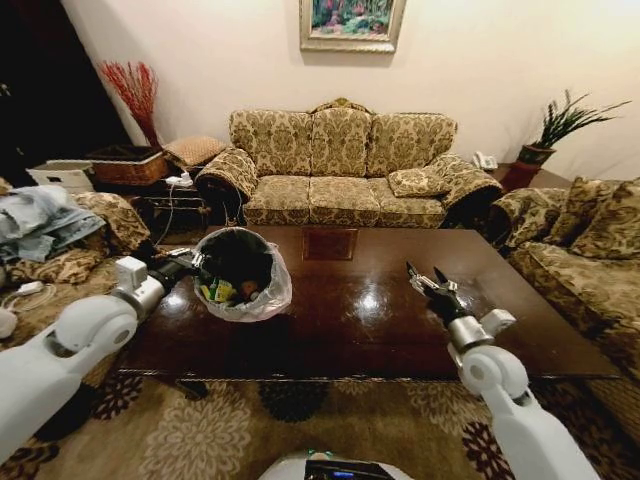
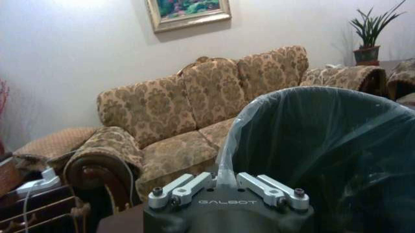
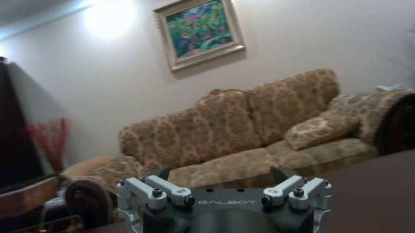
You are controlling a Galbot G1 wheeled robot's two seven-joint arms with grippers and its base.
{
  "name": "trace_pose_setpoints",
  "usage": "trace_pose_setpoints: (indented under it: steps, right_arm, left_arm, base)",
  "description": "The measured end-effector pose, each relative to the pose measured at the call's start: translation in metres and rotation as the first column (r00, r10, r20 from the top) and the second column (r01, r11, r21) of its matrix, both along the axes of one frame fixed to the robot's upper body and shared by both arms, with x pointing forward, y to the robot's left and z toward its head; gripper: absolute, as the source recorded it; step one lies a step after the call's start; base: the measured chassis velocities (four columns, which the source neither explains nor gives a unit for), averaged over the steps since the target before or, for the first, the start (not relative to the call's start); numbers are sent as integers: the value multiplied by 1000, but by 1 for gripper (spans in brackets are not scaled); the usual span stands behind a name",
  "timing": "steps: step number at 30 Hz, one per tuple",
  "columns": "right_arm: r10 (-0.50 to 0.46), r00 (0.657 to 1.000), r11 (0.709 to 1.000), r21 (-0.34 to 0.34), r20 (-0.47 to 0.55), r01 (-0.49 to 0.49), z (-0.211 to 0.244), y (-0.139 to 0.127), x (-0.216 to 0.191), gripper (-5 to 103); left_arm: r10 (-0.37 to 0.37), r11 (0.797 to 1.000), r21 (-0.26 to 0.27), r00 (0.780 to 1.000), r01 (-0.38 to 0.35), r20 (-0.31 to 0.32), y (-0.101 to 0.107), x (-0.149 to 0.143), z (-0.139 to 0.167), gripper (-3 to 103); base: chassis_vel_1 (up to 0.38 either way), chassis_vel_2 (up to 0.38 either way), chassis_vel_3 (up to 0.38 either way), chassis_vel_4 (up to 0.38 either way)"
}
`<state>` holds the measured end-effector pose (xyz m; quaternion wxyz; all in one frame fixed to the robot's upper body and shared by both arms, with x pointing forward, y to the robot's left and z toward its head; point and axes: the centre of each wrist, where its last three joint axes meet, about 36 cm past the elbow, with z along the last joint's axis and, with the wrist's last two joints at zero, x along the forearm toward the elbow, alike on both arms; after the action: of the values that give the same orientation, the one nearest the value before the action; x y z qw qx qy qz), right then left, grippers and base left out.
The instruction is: Move to the front of the table and place the trash on the table into the trash bin.
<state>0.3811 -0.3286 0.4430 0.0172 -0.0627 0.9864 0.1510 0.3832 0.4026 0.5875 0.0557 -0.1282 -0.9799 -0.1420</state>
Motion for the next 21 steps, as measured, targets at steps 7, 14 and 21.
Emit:
trace_pose_setpoints:
  steps: [7,14,21]
  right_arm:
    - [-35,999,999,-26,-12,34,-16,-4,4,100]
    - [-45,998,977,-206,54,55,-73,-38,18,100]
    - [-27,999,916,-401,-28,13,-122,-67,14,100]
  left_arm:
    - [3,1000,-1,1000,-3,-3,-1,0,0,2]
    - [25,999,26,1000,-25,-4,-4,5,25,2]
    - [84,996,30,989,-81,-123,-6,20,60,2]
  base:
    - [-231,-230,226,239]
    - [-248,-242,240,240]
    - [-52,-57,45,21]
